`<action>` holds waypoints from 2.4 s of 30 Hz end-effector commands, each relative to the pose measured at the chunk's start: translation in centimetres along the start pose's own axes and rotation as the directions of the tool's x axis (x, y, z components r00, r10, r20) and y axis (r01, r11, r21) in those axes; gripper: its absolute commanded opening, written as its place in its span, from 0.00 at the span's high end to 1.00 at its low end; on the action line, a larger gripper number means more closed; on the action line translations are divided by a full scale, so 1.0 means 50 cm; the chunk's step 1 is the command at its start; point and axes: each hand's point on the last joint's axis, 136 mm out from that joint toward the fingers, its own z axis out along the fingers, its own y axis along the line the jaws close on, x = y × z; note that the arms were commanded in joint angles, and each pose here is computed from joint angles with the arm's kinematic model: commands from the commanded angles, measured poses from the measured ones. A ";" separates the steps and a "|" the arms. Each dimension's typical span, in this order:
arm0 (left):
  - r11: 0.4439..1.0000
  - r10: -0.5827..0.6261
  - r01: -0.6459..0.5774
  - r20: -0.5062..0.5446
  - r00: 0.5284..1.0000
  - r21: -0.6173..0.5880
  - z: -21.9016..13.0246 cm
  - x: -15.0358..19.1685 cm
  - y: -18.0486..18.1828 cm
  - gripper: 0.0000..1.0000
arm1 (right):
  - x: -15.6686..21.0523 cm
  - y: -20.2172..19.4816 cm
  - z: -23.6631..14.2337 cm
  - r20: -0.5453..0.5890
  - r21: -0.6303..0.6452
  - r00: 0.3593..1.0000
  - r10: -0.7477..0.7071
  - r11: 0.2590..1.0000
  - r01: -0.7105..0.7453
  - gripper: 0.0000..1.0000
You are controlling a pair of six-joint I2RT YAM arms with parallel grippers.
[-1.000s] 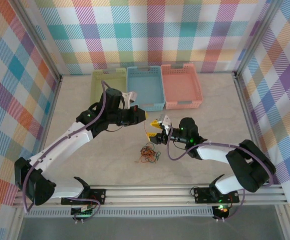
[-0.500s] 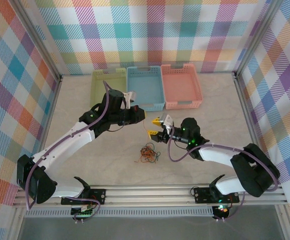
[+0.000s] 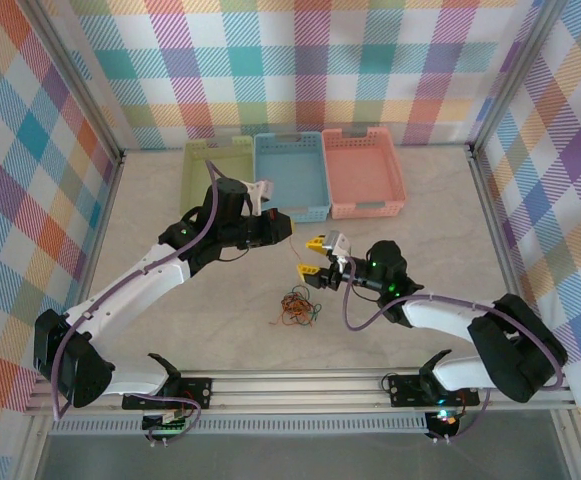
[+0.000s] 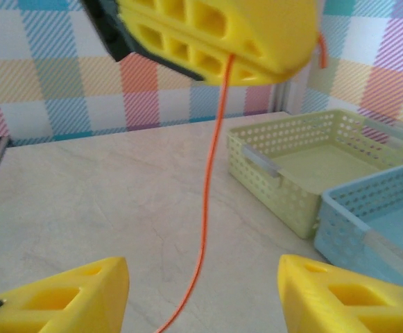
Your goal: Untangle the cables
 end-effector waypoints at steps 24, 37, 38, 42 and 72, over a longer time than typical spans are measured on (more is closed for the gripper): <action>0.989 0.026 -0.029 0.028 0.999 0.147 -0.074 -0.020 -0.121 1.00 | 0.038 0.064 0.058 -0.089 -0.162 0.996 -0.020 0.987 0.005 0.58; 0.947 0.025 -0.035 0.033 0.999 0.321 -0.141 -0.020 -0.242 1.00 | 0.054 0.055 0.072 -0.139 -0.148 0.990 0.008 0.988 -0.029 0.67; 0.945 0.028 -0.036 0.030 0.999 0.326 -0.142 -0.018 -0.247 1.00 | 0.055 0.055 0.071 -0.139 -0.146 0.990 0.008 0.989 -0.029 0.67; 0.939 0.037 -0.040 0.018 0.999 0.341 -0.140 -0.008 -0.268 1.00 | 0.054 0.054 0.071 -0.137 -0.142 0.991 0.009 0.989 -0.029 0.67; 0.861 0.134 -0.228 0.230 0.964 0.454 -0.319 -0.116 -0.471 1.00 | 0.079 0.039 0.078 -0.206 -0.102 0.978 0.028 0.994 -0.050 0.68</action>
